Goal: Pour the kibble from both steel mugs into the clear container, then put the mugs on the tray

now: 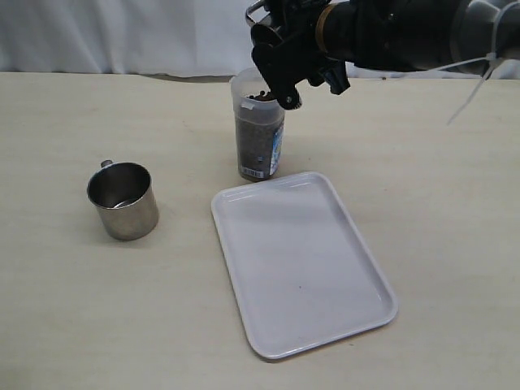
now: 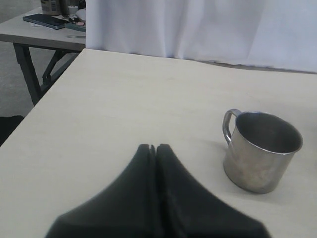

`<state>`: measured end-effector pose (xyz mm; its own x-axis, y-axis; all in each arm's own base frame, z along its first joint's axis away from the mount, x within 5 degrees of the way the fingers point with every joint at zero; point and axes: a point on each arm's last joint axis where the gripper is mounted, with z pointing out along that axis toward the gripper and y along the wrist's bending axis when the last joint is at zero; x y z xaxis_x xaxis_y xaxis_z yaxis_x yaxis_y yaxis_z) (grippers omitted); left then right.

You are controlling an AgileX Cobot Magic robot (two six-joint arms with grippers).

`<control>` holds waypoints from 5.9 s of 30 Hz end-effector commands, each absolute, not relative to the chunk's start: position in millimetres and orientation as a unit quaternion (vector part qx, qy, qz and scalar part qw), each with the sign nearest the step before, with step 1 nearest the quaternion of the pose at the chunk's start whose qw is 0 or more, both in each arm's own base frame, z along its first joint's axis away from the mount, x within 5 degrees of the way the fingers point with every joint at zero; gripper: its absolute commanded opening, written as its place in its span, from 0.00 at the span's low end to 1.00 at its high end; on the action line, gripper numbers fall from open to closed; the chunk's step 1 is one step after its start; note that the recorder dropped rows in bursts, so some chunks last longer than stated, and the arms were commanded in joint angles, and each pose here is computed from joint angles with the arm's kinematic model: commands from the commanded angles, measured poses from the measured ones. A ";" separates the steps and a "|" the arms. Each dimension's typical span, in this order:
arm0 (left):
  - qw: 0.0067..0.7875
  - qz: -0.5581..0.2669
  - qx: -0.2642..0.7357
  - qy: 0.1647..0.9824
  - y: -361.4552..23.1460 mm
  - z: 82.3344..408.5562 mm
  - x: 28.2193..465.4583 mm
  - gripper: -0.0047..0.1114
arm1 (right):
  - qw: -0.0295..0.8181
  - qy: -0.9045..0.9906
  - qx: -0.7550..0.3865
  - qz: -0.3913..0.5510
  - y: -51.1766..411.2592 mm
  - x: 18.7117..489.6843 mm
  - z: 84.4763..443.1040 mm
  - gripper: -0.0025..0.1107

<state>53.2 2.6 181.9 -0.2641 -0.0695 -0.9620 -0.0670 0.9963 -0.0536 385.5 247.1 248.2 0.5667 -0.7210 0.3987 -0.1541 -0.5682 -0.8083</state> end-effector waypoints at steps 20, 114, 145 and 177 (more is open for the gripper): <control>0.609 -0.001 -0.040 0.792 2.4 181.7 53.3 0.04 | 0.400 0.269 -0.789 -0.380 247.6 382.0 266.4 0.07; 0.610 -0.002 -0.040 0.791 2.4 182.0 53.4 0.04 | 0.318 0.101 -0.815 -0.474 260.2 372.9 273.4 0.07; 0.610 -0.002 -0.040 0.791 2.4 182.0 53.4 0.04 | 0.300 0.063 -0.813 -0.494 267.6 368.0 275.3 0.07; 0.609 -0.002 -0.040 0.792 2.4 181.7 53.3 0.04 | 0.259 -0.010 -0.815 -0.518 269.9 366.3 275.7 0.07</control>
<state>53.2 2.6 181.9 -0.2641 -0.0695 -0.9620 -0.0670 0.9963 -0.0536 368.6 268.2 267.2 0.4851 -0.2562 0.8361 0.2683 -0.8664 -0.4212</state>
